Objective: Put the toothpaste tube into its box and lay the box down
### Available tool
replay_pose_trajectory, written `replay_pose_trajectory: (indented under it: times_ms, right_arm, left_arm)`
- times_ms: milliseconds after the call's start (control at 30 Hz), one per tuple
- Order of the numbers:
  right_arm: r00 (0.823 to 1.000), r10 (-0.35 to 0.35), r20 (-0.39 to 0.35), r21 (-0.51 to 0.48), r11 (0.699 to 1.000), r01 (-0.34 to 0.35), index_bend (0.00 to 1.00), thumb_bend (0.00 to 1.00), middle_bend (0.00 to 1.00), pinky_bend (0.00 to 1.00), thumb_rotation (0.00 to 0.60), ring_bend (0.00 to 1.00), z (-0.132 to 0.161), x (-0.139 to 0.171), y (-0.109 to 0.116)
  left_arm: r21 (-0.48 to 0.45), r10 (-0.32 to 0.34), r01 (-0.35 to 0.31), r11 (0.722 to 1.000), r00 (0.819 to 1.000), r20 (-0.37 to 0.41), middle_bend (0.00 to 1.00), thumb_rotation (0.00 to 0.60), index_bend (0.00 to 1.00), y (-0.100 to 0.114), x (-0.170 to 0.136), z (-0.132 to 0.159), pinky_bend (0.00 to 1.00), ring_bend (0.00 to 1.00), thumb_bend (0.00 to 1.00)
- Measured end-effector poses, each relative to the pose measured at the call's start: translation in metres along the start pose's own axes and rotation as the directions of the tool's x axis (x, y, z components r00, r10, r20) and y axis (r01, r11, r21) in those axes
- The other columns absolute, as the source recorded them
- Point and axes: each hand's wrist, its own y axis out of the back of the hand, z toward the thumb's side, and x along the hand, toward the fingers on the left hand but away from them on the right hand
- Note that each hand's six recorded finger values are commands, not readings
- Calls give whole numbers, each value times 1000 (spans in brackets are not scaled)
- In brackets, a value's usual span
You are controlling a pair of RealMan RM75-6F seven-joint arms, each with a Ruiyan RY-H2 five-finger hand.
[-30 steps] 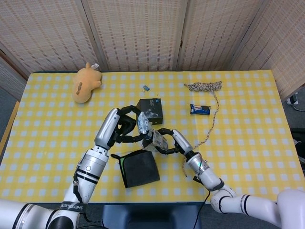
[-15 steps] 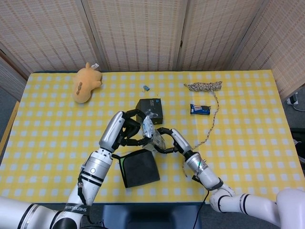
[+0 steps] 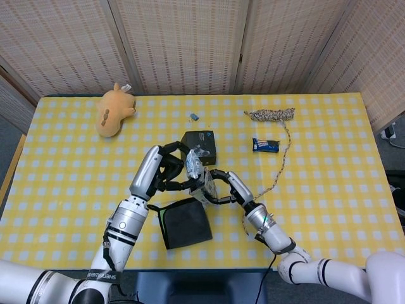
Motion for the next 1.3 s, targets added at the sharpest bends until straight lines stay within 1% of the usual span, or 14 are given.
replay_pose_trajectory:
  times_ms: [267, 400, 433, 467, 500, 533, 567, 667, 700, 767, 867, 1033, 1133, 1300]
  right_arm:
    - [1000, 15, -24, -31, 999, -16, 473, 335, 381, 232, 600, 304, 8, 3, -2]
    - [999, 15, -36, -49, 999, -16, 473, 335, 381, 232, 600, 303, 14, 4, 1]
    - [999, 13, -38, -49, 999, -15, 473, 335, 381, 232, 600, 304, 14, 5, 2]
    - [999, 11, -40, -50, 999, -13, 473, 335, 381, 232, 600, 304, 15, 5, 3]
    - [999, 10, -39, -51, 999, -12, 473, 334, 381, 232, 600, 304, 15, 6, 3]
    - [999, 10, -38, -50, 999, -12, 473, 334, 381, 232, 600, 304, 15, 6, 4]
    - [999, 10, -37, -51, 999, -12, 473, 334, 382, 232, 600, 304, 14, 6, 4]
    - [999, 11, -32, -50, 999, -13, 473, 335, 382, 232, 600, 304, 13, 6, 3]
    - [999, 12, -31, -48, 999, -14, 473, 335, 382, 232, 600, 304, 13, 6, 3]
    - [999, 14, -29, -46, 999, -16, 473, 335, 383, 232, 600, 304, 12, 6, 3]
    - [1000, 12, -27, -44, 999, -14, 473, 335, 383, 232, 600, 303, 11, 7, 3]
    - [1000, 13, -23, -38, 999, -14, 473, 335, 383, 232, 600, 302, 10, 7, 4]
    - [1000, 13, -26, -35, 999, -14, 473, 335, 383, 232, 600, 303, 11, 8, 3]
    - [1000, 3, -30, -36, 999, -4, 473, 335, 383, 232, 600, 303, 12, 11, 7]
  left_arm:
    - [-1, 4, -4, 1000, 1000, -7, 1000, 600, 989, 0, 0, -4, 1000, 1000, 560]
    - [-8, 10, -10, 1000, 1000, -7, 1000, 600, 989, 1, 0, -5, 1000, 1000, 560]
    - [-9, 12, -12, 1000, 1000, -6, 1000, 600, 984, 1, 1, -5, 1000, 1000, 559]
    - [-9, 14, -14, 1000, 1000, -5, 1000, 600, 959, 1, 1, -5, 1000, 1000, 540]
    - [-9, 15, -15, 1000, 1000, -4, 1000, 600, 908, 1, 1, -5, 1000, 1000, 504]
    - [-9, 13, -13, 1000, 1000, -2, 1000, 600, 793, 1, 1, -5, 1000, 1000, 441]
    - [-11, 7, -7, 1000, 1000, -1, 1000, 600, 627, 0, 0, -6, 1000, 1000, 365]
    - [-8, -20, 20, 1000, 1000, -4, 1000, 600, 156, -3, 0, -7, 1000, 1000, 221]
    - [-7, -30, 30, 1000, 1000, -5, 1000, 600, 73, -4, 0, -7, 1000, 1000, 199]
    - [-5, -50, 50, 999, 999, -7, 1000, 600, 6, -5, 0, -8, 1000, 1000, 174]
    - [-7, -69, 69, 998, 998, -8, 1000, 600, 0, -5, 1, -9, 1000, 1000, 161]
    - [-18, -77, 77, 997, 997, -5, 1000, 600, 0, -2, 1, -10, 1000, 1000, 153]
    - [-19, -77, 77, 997, 997, 3, 1000, 600, 0, 1, 1, -10, 1000, 1000, 153]
    - [8, -67, 67, 998, 997, 25, 1000, 600, 0, 5, 1, -9, 1000, 1000, 157]
